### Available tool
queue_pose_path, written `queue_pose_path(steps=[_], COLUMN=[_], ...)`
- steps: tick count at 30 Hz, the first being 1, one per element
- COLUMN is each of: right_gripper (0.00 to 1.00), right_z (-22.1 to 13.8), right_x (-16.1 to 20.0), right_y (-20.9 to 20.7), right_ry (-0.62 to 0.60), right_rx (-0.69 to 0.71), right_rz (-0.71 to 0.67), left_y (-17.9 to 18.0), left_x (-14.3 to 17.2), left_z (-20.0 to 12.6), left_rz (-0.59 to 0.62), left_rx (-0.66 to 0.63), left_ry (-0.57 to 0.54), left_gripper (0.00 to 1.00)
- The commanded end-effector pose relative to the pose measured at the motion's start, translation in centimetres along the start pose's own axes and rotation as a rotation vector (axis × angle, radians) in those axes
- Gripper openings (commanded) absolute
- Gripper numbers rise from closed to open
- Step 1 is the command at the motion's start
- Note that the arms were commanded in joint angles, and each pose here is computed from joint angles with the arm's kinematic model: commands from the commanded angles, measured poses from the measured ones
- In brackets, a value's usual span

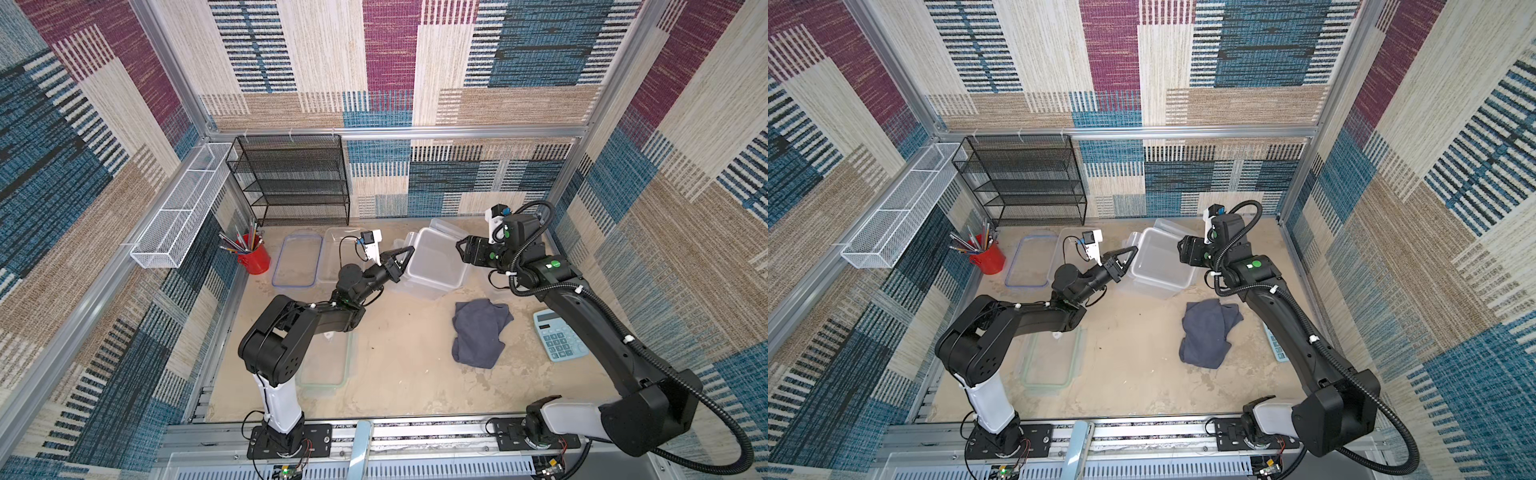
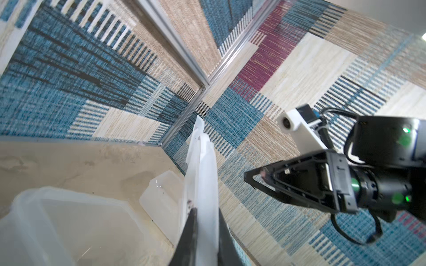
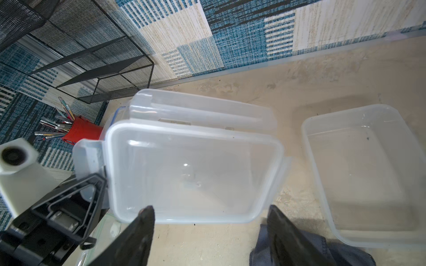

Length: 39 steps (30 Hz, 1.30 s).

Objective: Wipe the insides of the lunch boxes
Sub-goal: Place the lid at the center of the board.

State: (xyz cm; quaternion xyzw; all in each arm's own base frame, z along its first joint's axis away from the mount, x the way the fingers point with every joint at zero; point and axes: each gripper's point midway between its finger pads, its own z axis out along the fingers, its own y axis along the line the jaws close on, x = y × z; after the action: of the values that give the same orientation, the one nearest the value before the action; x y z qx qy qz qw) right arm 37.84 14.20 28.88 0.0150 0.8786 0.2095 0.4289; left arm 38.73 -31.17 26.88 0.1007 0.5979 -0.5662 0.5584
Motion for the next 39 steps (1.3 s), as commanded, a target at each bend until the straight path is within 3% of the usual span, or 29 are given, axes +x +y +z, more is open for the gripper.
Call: queue_pose_path(steps=[1, 10, 21, 25, 34, 39], right_gripper=[0.77, 0.76, 0.75, 0.73, 0.76, 0.83], right_z=[-0.5, -1.3, -3.2, -3.9, -4.5, -4.1], right_x=[-0.3, -0.5, -0.7, -0.4, 7.2, 12.9], right_y=[-0.2, -0.6, -0.8, -1.1, -5.3, -7.4], right_ry=[-0.015, -0.028, -0.057, -0.06, 0.065, 0.16], right_rx=[0.012, 0.026, 0.036, 0.046, 0.172, 0.206], right_rz=[0.013, 0.014, 0.018, 0.018, 0.123, 0.2], left_y=[-1.8, -3.8, -9.2, -10.5, -13.4, -14.5], left_x=[-0.4, 2.6, 0.4, 0.1, -5.2, -5.4], left_z=[-1.0, -3.4, -3.5, -4.3, -4.2, -6.3], left_rz=[0.234, 0.437, 0.399, 0.438, 0.623, 0.721], left_rx=[0.043, 0.001, 0.121, 0.085, -0.105, -0.149], left_ry=[-0.032, -0.002, -0.061, -0.041, 0.032, 0.171], left_gripper=[0.0, 0.0, 0.0, 0.0, 0.0, 0.0])
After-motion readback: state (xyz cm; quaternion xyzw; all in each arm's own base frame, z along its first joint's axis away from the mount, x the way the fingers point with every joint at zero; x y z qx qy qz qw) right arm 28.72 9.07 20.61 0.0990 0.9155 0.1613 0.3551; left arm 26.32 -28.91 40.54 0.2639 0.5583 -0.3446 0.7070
